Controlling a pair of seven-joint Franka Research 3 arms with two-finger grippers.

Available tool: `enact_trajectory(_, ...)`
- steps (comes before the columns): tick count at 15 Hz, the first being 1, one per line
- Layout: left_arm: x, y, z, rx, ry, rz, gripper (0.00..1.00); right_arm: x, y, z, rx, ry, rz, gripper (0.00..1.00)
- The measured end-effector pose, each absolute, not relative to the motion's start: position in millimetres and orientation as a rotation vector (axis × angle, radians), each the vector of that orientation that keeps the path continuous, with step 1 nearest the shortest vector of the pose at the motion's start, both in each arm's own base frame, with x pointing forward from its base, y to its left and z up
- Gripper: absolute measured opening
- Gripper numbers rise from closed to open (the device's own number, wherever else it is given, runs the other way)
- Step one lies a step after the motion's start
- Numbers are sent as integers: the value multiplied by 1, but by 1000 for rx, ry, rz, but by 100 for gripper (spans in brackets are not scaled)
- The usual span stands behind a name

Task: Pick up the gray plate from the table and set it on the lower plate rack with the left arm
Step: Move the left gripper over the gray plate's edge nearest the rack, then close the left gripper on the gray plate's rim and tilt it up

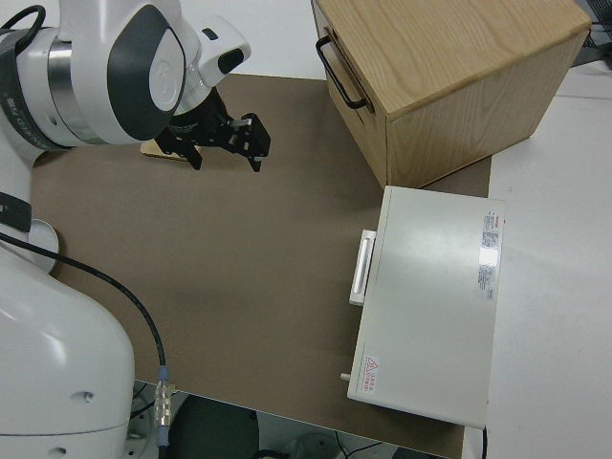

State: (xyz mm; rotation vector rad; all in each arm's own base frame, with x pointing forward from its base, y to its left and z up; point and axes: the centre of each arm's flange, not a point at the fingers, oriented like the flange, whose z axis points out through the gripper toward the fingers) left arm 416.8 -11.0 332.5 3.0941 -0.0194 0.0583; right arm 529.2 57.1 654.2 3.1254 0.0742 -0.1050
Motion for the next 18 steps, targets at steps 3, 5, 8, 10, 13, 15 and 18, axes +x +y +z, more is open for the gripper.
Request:
enact_trajectory(3,416,-13,322,3098,-26,73,100,529,57,654,3125,74,-105,99)
enact_trajectory(5,416,-15,314,3101,-34,78,100,529,57,654,3125,74,-105,99)
enact_trajectory(8,416,-17,305,3104,-41,74,100,529,57,654,3125,74,-105,99)
enact_trajectory(10,416,-17,303,3105,-41,68,100,529,57,654,3125,74,-105,99)
enact_trajectory(13,416,-17,302,3105,-42,63,100,529,57,654,3125,74,-105,99)
enact_trajectory(15,416,-17,301,3105,-42,61,99,529,57,654,3125,74,-105,99)
enact_trajectory(18,416,-17,299,3106,-42,56,99,529,57,654,3125,74,-105,99)
